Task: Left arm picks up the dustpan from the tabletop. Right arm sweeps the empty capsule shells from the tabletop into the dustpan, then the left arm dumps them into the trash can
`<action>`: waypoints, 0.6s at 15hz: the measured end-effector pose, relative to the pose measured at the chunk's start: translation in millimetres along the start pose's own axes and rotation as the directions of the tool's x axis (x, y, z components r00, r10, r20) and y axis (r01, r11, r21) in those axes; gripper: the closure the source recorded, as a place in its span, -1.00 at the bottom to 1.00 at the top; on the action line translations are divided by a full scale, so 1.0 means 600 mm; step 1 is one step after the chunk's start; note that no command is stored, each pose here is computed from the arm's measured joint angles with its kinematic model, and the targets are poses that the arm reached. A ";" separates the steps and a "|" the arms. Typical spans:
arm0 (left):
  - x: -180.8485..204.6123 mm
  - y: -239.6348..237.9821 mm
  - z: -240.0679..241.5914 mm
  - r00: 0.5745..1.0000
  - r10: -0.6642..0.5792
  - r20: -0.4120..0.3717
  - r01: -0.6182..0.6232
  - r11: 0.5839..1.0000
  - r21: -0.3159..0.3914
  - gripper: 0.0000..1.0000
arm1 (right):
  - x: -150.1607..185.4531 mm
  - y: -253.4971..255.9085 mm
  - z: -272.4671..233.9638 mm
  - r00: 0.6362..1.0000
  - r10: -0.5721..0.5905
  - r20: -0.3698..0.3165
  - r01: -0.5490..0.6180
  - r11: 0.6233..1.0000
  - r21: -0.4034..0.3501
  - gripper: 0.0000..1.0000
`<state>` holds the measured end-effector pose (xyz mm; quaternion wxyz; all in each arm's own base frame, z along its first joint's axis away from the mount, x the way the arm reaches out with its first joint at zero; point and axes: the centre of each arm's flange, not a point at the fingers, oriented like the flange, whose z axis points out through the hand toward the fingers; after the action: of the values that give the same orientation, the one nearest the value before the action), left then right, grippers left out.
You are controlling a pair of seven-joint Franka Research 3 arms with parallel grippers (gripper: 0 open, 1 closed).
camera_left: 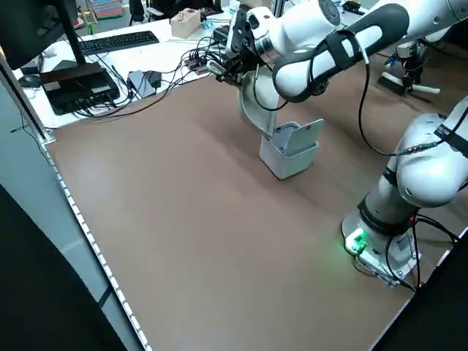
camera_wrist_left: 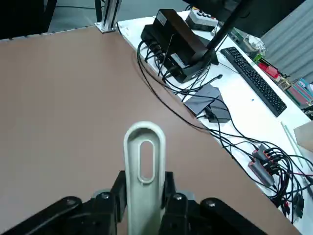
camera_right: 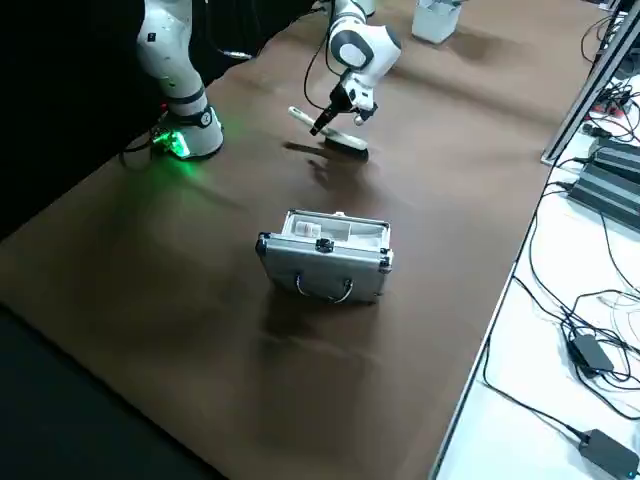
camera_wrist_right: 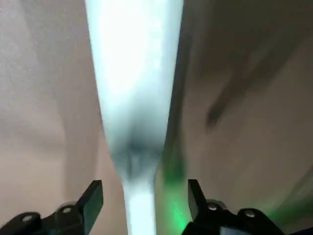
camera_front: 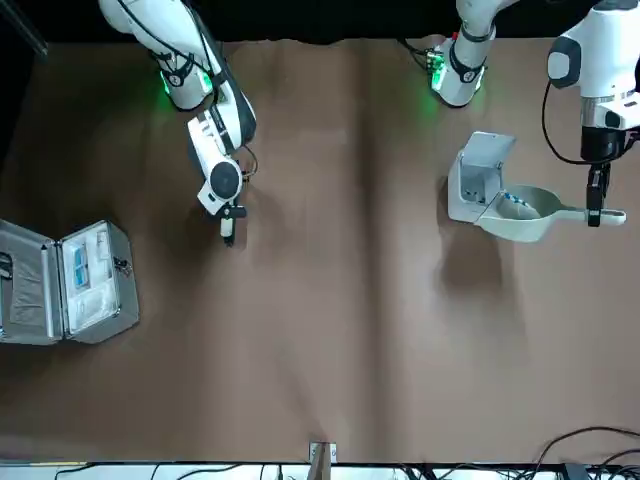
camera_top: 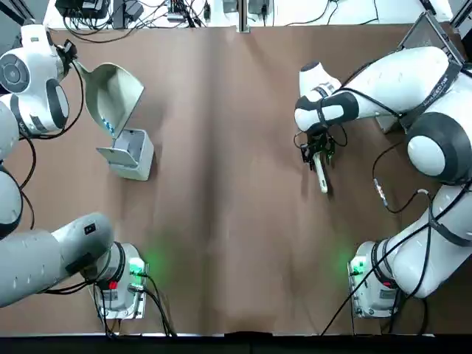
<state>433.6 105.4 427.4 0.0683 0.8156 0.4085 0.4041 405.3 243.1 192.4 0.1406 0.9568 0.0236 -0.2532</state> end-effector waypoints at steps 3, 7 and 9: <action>-0.003 0.000 0.001 0.999 -0.050 0.003 0.050 0.999 0.001 0.33 | 0.000 0.001 0.000 1.000 0.001 0.004 -0.001 1.000 -0.001 -0.67; -0.003 -0.004 0.001 0.996 -0.085 0.003 0.085 0.996 0.006 0.33 | 0.001 0.005 -0.008 1.000 0.006 0.021 -0.005 1.000 -0.005 -0.73; 0.002 -0.012 0.002 0.994 -0.113 -0.002 0.113 0.994 0.014 0.33 | 0.003 0.012 -0.025 0.999 0.014 0.036 -0.014 1.000 0.002 -0.73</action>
<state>430.3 111.4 423.9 0.0850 0.7913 0.4567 0.3975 415.1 240.4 205.9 0.1417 0.9525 0.0141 -0.2692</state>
